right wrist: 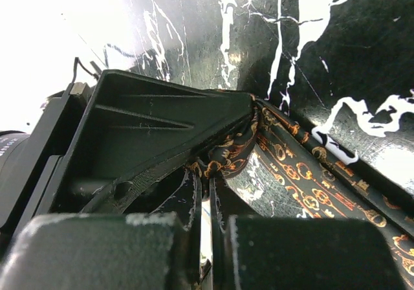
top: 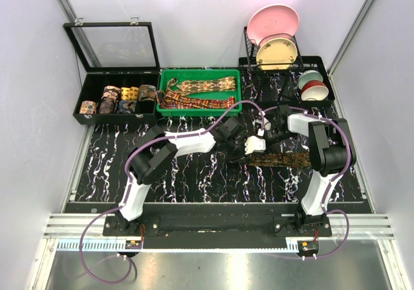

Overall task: Roll the ties
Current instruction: Roll the tie at the center of the board.

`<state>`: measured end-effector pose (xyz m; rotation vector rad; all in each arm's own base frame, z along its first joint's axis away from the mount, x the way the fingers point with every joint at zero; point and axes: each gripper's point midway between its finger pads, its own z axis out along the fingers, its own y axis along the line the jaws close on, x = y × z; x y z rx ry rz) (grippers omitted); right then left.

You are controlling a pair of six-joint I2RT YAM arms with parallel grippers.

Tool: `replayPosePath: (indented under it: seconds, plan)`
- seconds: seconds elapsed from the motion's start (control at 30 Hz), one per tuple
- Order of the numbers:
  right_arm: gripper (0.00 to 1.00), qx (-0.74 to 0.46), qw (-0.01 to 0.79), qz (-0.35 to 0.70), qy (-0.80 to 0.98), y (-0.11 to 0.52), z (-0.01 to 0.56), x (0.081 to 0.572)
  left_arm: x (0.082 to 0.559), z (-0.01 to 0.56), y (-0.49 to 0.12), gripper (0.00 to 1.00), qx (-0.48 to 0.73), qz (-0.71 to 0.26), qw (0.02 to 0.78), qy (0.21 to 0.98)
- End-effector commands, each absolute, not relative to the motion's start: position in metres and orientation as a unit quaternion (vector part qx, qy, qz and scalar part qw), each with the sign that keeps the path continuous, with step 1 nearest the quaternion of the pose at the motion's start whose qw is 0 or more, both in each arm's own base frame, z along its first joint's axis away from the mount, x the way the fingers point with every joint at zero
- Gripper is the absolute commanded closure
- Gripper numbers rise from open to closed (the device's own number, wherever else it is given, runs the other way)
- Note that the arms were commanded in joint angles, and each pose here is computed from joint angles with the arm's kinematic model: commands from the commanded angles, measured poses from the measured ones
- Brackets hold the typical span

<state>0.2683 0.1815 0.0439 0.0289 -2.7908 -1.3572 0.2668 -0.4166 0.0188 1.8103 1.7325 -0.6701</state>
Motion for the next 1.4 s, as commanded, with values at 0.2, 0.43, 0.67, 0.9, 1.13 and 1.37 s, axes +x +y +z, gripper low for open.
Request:
replayPosePath:
  seconds: [0.2, 0.43, 0.67, 0.9, 1.13, 1.37]
  plan:
    - [1.0, -0.001, 0.026, -0.332, -0.943, 0.156, 0.006, 0.271, 0.262, 0.01, -0.383, 0.47, 0.622, -0.293, 0.245, 0.684]
    - [1.0, -0.004, 0.044, -0.314, -0.949, 0.152, 0.003, 0.268, 0.265, 0.037, -0.408, 0.22, 0.615, -0.369, 0.31, 0.624]
    - [1.0, 0.017, 0.063, -0.287, -0.956, 0.161, -0.004, 0.264, 0.261, 0.049, -0.413, 0.18, 0.597, -0.401, 0.371, 0.588]
    - [1.0, 0.021, 0.076, -0.275, -0.958, 0.169, -0.012, 0.265, 0.262, 0.045, -0.41, 0.25, 0.571, -0.42, 0.404, 0.578]
    - [1.0, 0.029, 0.096, -0.264, -0.959, 0.177, -0.026, 0.265, 0.25, 0.031, -0.393, 0.42, 0.565, -0.419, 0.408, 0.582]
    - [1.0, 0.039, 0.109, -0.236, -0.965, 0.176, -0.039, 0.261, 0.254, 0.031, -0.388, 0.33, 0.543, -0.409, 0.446, 0.582]
